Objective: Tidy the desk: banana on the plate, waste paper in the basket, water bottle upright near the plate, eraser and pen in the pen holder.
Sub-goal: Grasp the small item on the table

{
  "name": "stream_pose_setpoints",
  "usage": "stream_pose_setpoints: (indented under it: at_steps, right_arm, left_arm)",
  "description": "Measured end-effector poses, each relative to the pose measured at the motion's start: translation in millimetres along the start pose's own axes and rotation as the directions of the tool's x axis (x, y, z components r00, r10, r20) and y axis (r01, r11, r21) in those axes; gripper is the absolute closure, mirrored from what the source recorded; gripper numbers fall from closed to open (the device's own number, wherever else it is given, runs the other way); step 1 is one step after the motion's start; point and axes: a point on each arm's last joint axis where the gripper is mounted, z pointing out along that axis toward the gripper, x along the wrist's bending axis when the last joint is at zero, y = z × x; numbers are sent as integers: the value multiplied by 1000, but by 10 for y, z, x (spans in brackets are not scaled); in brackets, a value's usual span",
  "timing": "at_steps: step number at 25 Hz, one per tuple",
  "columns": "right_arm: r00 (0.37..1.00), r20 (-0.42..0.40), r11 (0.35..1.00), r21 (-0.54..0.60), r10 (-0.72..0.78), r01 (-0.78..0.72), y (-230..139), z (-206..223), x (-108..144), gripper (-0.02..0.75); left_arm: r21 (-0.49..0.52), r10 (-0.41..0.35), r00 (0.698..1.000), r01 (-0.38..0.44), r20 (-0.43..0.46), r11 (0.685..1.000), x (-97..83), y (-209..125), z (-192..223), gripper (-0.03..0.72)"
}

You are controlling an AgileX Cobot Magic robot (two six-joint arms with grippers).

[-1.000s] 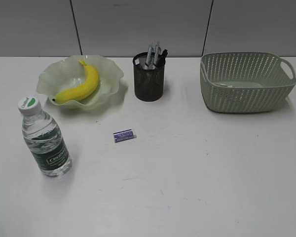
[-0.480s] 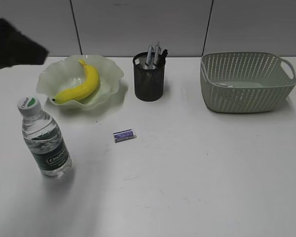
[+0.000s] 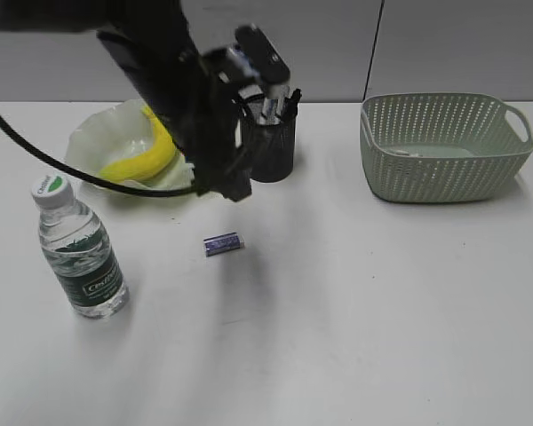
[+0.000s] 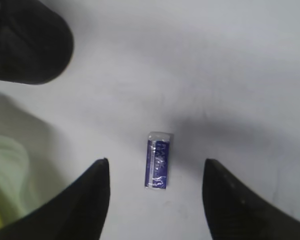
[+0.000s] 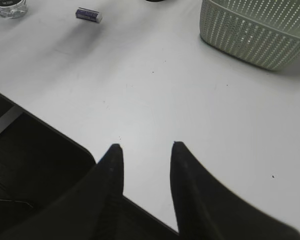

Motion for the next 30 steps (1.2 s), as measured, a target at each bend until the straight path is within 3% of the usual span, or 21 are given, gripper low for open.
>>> stream_pose_setpoints:
  at_steps: [5, 19, 22, 26, 30]
  right_arm:
    - [1000, 2, 1000, 0, -1, 1, 0, 0, -2, 469]
    - [1000, 7, 1000, 1, -4, 4, -1, 0, -6, 470]
    - [1000, 10, 1000, 2, -6, 6, -3, 2, -9, 470]
    - [1000, 16, 1000, 4, -9, 9, -5, 4, -14, 470]
    - [1000, 17, 1000, 3, -10, 10, -4, 3, -15, 470]
  left_arm:
    - [159, 51, 997, -59, 51, 986, -9, -27, 571, 243]
    - [256, 47, 994, -70, 94, 964, 0, -115, 1176, 258]
    - [274, 28, 995, -52, 93, 960, -2, -131, 1214, 316]
    - [290, 34, 996, -57, 83, 955, 12, -142, 1220, 515]
    - [281, 36, 996, -56, 76, 958, 29, -111, 1195, 510]
